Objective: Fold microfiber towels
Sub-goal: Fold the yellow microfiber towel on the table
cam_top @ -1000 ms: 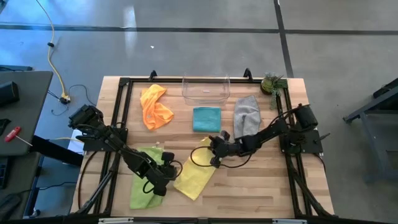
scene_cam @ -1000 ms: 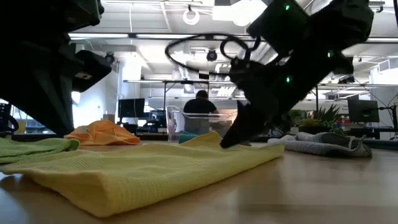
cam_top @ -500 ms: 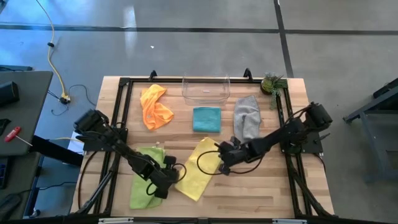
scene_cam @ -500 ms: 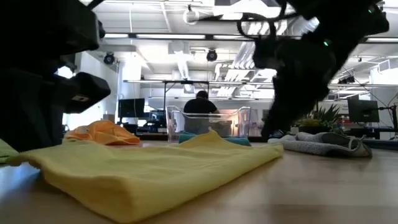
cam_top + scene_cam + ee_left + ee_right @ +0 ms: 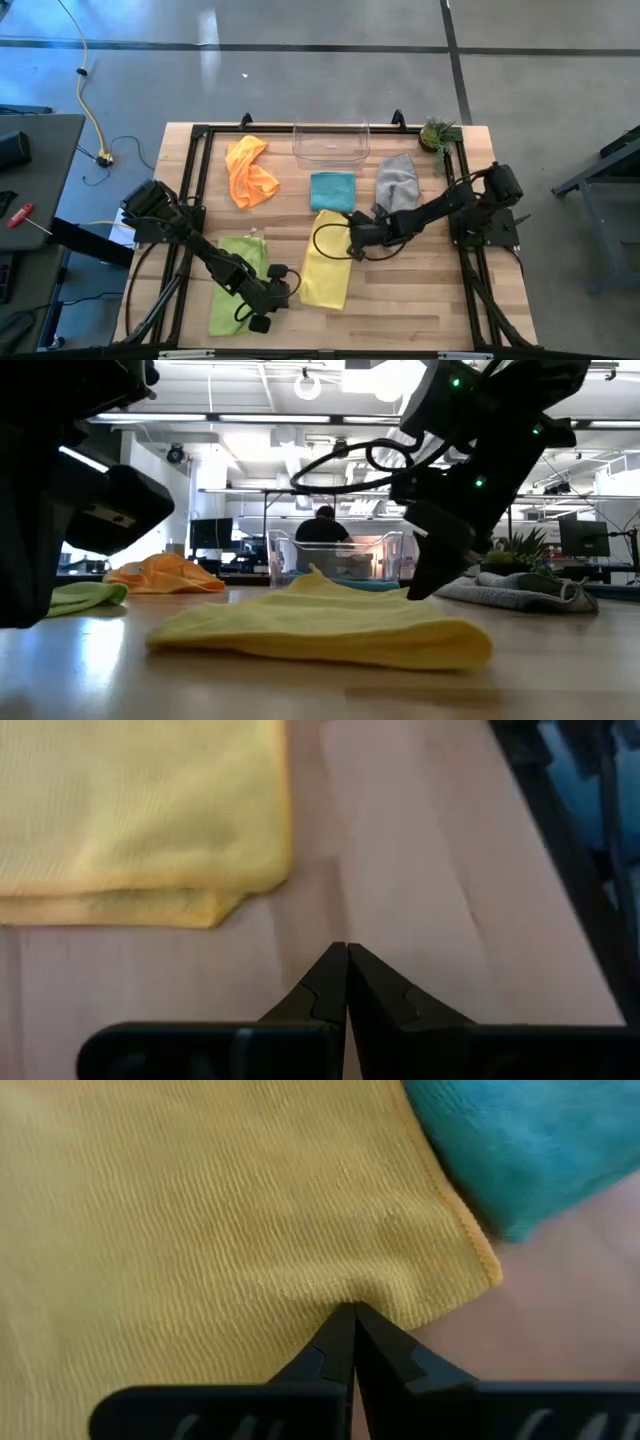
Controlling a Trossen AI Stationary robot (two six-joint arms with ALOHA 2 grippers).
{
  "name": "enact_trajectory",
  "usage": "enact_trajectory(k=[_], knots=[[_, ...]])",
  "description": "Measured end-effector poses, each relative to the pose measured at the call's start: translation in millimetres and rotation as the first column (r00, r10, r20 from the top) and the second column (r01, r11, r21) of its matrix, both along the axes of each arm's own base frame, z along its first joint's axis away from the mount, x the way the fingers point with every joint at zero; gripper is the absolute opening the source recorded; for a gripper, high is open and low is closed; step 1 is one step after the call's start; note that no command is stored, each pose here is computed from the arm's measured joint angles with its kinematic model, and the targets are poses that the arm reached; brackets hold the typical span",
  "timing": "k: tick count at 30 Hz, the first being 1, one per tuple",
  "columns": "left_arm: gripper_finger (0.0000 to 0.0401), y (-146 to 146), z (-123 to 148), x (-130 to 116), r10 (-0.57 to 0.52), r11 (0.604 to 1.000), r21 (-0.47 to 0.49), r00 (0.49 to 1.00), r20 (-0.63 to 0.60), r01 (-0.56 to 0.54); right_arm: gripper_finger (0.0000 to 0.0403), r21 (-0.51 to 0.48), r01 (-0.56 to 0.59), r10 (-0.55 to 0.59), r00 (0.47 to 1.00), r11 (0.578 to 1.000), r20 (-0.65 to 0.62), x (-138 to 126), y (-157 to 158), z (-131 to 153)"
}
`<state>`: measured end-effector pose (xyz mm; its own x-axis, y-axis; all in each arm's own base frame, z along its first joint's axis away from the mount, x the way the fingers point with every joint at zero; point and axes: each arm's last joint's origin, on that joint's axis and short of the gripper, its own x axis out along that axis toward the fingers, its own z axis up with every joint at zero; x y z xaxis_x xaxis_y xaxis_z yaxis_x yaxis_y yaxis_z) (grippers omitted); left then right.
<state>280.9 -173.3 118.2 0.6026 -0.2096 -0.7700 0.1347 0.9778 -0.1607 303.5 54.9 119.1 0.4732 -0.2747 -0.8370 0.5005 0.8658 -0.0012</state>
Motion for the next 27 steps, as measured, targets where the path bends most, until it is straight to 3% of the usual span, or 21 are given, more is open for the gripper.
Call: enact_trajectory(k=[7, 12, 16, 19, 27], knots=[[0.0000, -3, 11, -9, -0.004, 0.999, 0.047, 1.000, 0.011, 0.003, 0.0000, -0.007, -0.121, 0.121, 0.992, 0.993, 0.020, -15, 13, 33], [0.0000, 9, 18, -10, 0.019, 0.997, 0.074, 0.999, 0.038, -0.022, 0.0000, 0.025, -0.168, 0.158, 0.964, 0.986, 0.216, -10, 45, 44], [0.0000, 20, 13, -11, 0.051, 0.996, 0.079, 0.999, 0.018, -0.052, 0.0000, 0.031, -0.205, 0.181, 0.917, 0.978, 0.354, 3, 70, 31], [0.0000, 24, 12, -12, 0.068, 0.995, 0.072, 0.997, 0.022, -0.069, 0.0000, 0.031, -0.216, 0.188, 0.902, 0.976, 0.388, 9, 82, 15], [0.0000, 38, 27, -10, 0.097, 0.993, 0.067, 0.993, 0.064, -0.102, 0.0000, 0.139, -0.284, 0.232, 0.924, 0.949, 0.305, 4, 98, -15]])
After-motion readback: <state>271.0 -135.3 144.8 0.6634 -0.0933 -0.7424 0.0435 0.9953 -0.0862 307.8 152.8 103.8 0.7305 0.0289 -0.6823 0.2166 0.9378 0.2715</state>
